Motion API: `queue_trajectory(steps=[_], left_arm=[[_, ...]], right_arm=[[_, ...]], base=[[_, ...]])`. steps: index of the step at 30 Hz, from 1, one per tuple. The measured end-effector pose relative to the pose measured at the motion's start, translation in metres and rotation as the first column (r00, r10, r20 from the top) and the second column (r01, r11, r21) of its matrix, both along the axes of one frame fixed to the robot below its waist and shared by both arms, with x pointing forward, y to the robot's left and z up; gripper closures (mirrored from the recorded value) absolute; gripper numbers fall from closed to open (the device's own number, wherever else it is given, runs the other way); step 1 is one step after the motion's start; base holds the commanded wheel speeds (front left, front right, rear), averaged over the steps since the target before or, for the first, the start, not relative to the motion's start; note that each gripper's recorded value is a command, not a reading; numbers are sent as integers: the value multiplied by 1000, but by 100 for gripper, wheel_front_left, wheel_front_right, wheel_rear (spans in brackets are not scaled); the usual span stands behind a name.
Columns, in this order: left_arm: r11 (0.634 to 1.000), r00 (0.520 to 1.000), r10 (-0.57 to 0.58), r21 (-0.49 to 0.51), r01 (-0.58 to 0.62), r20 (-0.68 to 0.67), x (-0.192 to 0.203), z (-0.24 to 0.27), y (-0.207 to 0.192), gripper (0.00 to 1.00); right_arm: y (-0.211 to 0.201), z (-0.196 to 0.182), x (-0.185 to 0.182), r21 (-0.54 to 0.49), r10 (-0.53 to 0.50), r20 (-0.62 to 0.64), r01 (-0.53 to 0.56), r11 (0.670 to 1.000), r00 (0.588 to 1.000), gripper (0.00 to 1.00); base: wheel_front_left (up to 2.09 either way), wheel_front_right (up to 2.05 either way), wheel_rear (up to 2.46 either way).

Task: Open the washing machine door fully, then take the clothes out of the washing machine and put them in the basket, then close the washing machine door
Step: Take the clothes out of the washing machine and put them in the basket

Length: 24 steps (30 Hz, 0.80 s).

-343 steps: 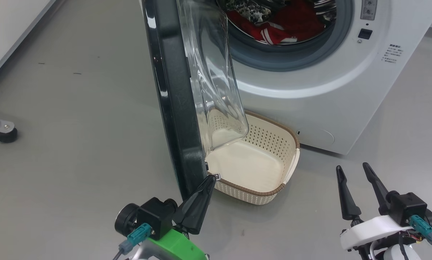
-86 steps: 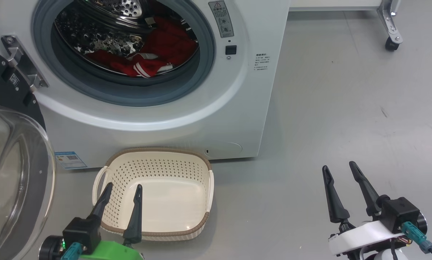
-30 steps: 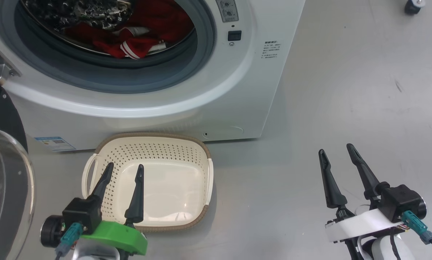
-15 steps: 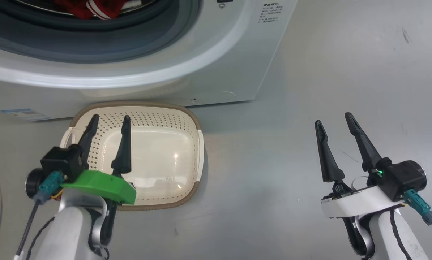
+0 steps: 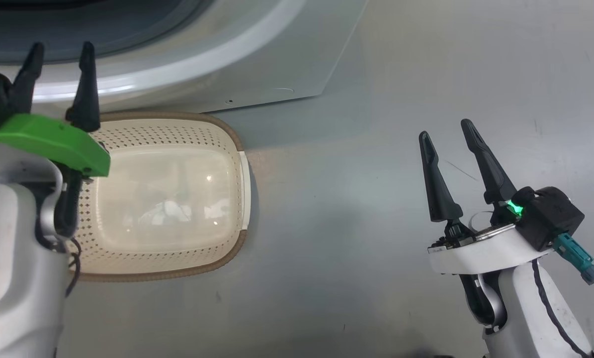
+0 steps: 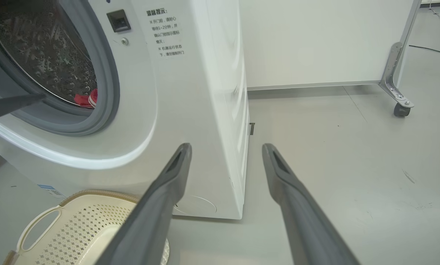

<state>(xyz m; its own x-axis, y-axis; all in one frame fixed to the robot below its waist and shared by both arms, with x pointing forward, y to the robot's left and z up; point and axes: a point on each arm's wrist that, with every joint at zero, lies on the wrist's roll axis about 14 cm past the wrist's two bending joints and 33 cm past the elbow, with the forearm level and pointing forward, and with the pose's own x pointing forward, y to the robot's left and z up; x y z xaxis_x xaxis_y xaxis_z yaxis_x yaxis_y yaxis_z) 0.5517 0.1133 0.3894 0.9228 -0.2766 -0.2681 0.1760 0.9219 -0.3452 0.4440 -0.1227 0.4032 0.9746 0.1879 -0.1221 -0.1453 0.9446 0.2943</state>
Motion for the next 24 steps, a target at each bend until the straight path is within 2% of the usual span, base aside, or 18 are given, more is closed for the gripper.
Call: queue_trajectory(steps=[14, 24], left_arm=[[993, 994, -95, 61, 98, -53, 83, -2, -3, 0], [985, 978, -145, 67, 156, -153, 121, -15, -11, 0]], right_arm=[[-18, -14, 8, 12, -63, -35, 64, 998, 997, 0], [-27, -25, 14, 10, -88, -58, 89, 996, 994, 0]], base=[[0, 0, 0], [0, 0, 0]])
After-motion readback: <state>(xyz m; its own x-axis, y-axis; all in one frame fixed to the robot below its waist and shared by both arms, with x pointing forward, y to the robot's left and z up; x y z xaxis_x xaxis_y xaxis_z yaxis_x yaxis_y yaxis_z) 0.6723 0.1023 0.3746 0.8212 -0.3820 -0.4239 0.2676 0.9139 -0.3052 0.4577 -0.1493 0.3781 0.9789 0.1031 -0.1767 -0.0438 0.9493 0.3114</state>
